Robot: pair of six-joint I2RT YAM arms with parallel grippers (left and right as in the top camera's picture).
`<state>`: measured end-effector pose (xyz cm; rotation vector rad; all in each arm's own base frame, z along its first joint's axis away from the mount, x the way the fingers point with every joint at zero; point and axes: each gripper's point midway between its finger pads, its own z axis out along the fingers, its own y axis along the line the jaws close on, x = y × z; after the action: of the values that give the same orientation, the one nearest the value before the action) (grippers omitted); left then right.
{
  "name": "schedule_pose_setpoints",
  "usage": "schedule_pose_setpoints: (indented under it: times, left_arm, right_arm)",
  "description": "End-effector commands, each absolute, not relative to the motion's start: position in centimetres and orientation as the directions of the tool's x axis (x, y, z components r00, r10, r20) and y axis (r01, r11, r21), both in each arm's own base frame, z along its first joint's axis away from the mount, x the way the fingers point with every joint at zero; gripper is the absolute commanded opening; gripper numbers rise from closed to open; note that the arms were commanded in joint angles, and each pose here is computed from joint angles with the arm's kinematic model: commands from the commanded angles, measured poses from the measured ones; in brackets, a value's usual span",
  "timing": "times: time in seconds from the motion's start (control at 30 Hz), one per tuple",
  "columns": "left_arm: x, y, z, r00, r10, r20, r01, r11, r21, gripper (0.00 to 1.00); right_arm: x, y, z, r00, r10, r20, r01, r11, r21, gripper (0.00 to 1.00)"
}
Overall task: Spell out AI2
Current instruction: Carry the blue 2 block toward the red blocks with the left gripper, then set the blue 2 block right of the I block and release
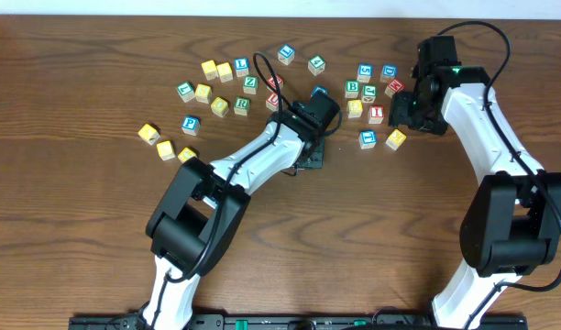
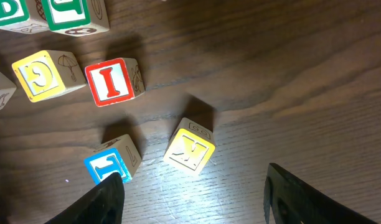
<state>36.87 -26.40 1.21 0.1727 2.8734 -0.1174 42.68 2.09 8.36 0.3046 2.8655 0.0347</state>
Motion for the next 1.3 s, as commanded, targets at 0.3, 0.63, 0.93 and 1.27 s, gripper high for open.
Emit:
schedule_pose_setpoints:
  times: [0.3,0.63,0.93,1.27]
  left_arm:
    - [36.9,-25.6,-0.8,-0.964,0.09,-0.249,0.099,0.995,-0.023,0.3]
    - [36.9,-25.7,-0.7,-0.964,0.091,-0.25,0.1,0.995,-0.025,0.39]
    - [38.0,-26.5,5.6,-0.92,0.137,-0.368,0.175,0.982,-0.072,0.39]
    - [38.2,-22.5,17.4,-0.843,0.084,-0.531,0.176,0.976,-0.126,0.38]
  right_arm:
    - [43.0,2.0,9.2,-0.941,0.201,-0.273,0.194,0.98,0.055,0.69]
    - [43.0,2.0,9.2,-0.942,0.194,-0.273,0.187,0.981,0.052,0.72]
    - [43.0,2.0,9.2,-0.942,0.194,-0.272,0.187,0.981,0.052,0.72]
    - [42.9,2.2,9.2,-0.944,0.192,-0.27,0.181,0.981,0.063,0.68]
